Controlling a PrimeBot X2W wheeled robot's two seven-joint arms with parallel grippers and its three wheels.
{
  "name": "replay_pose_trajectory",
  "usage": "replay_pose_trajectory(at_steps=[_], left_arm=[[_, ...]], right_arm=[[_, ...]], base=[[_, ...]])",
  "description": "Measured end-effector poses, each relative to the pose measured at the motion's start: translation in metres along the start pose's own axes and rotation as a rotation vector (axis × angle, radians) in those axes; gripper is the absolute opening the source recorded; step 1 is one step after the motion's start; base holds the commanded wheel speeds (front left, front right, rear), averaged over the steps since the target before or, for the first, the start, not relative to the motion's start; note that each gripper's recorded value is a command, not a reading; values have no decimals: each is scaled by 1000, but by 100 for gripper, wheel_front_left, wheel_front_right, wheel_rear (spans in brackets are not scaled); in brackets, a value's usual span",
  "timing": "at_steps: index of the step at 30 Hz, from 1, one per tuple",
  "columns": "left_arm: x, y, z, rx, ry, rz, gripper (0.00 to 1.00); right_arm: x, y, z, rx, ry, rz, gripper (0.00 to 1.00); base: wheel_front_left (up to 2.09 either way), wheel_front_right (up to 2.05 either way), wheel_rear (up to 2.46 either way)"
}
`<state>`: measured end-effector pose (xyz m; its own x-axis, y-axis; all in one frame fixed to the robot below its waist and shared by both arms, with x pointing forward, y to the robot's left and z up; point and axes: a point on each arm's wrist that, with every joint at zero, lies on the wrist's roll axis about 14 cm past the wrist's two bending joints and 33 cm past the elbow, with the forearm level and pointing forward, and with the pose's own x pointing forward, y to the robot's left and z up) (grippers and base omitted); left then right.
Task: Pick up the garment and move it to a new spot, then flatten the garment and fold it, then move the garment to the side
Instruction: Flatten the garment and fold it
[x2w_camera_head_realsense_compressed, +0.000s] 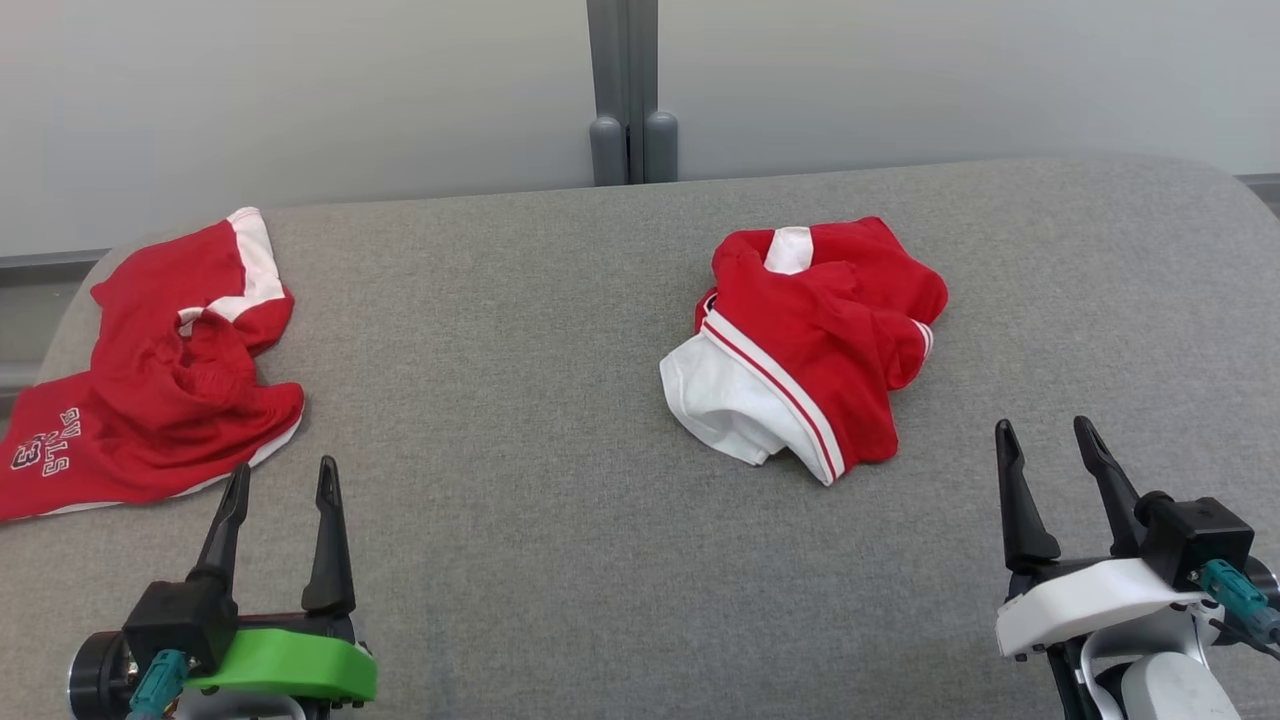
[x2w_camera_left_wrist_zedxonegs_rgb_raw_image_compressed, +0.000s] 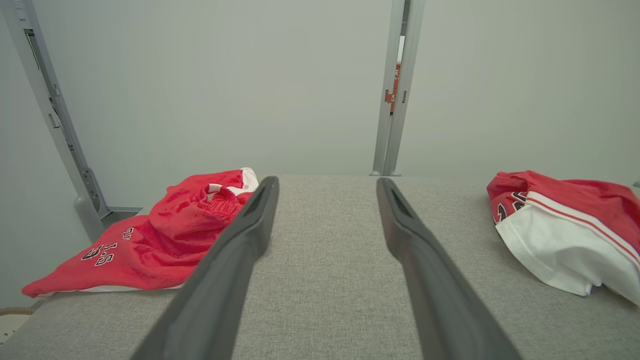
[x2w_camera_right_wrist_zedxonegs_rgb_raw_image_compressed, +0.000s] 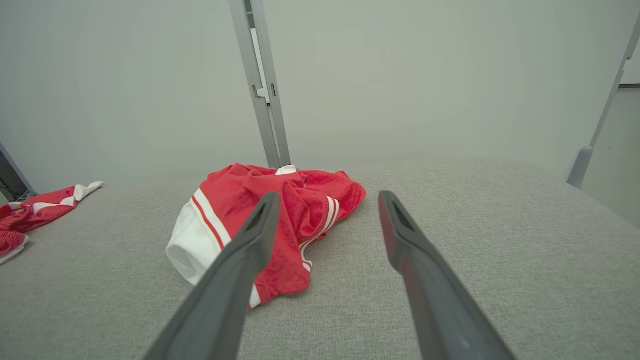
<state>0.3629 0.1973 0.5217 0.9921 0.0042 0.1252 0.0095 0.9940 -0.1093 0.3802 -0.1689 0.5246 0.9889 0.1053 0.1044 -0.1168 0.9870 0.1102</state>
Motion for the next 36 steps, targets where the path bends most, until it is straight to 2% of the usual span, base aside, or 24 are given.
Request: replay_pose_trajectory(at_steps=[25, 36], left_arm=[[-3, 4, -1, 9, 2, 12, 100], [-2, 3, -11, 11, 28, 16, 100]], right_arm=[[0, 3, -4, -3, 13, 10, 100], [46, 21, 6, -55, -15, 100, 100]], base=[[0, 0, 0], [0, 0, 0]])
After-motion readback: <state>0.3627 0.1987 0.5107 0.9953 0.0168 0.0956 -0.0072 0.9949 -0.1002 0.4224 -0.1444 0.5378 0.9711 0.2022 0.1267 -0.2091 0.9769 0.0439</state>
